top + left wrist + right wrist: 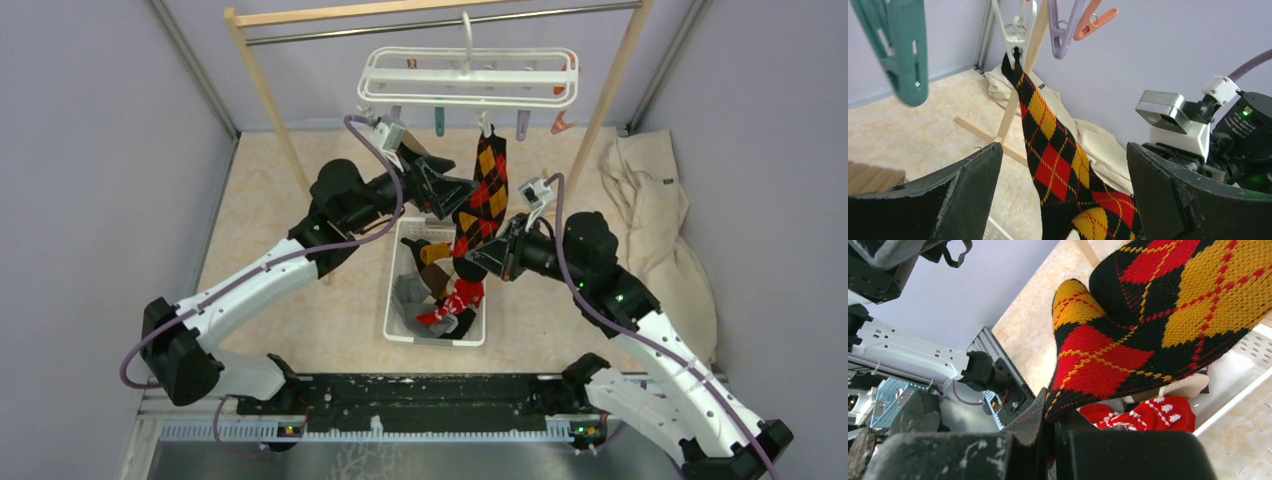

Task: Remove the socks clipped to the hanger
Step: Remove the sock from the hanger.

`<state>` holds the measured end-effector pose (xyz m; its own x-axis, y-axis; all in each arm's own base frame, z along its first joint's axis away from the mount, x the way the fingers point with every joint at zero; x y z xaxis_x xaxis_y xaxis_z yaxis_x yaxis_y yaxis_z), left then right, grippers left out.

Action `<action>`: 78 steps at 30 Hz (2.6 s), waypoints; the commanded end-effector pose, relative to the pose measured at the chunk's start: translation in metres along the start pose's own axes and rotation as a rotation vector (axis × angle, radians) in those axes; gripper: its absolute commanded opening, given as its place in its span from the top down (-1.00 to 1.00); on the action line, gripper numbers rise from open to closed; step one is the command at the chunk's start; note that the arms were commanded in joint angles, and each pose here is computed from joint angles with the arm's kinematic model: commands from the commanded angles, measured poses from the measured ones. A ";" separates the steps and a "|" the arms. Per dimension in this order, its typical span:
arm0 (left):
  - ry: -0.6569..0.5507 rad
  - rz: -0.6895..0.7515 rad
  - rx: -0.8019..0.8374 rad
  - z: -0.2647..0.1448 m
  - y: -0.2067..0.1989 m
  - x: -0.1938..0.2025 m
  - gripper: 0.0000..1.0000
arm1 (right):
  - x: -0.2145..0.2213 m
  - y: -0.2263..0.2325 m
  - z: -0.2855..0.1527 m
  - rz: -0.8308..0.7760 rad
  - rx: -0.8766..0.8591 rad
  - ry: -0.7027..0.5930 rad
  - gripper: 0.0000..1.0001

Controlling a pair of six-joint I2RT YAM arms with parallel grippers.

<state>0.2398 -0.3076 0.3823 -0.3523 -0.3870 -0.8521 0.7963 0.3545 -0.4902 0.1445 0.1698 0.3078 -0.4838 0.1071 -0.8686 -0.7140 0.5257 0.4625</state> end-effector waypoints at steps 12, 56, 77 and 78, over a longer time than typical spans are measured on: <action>-0.188 0.034 -0.031 0.040 0.004 -0.038 -0.98 | -0.022 0.034 0.004 -0.073 -0.104 0.035 1.00; -0.358 0.117 -0.068 0.079 0.022 -0.057 -0.78 | -0.026 0.046 -0.003 -0.089 -0.105 0.037 1.00; -0.353 0.094 -0.075 0.084 0.026 -0.059 -0.27 | -0.022 0.045 -0.007 -0.088 -0.099 0.042 1.00; -0.353 0.093 -0.074 0.085 0.026 -0.058 -0.27 | -0.021 0.045 -0.007 -0.088 -0.099 0.044 1.00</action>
<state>0.3204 -0.3480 0.4225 -0.0961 -0.5843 -0.8058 0.7673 0.4722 -0.4339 0.1245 0.1878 0.3320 -0.4883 -0.0102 -0.8726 -0.7746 0.4656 0.4280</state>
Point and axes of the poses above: each gripper's point midway between its finger pads, its own z axis out along the fingers, its own y axis along the line the jaws close on, x = y × z, the point moved 7 cm from there along -z, back along the fingers, and after that the axes turned 6 degrees about -z, right-handed, at the moved point
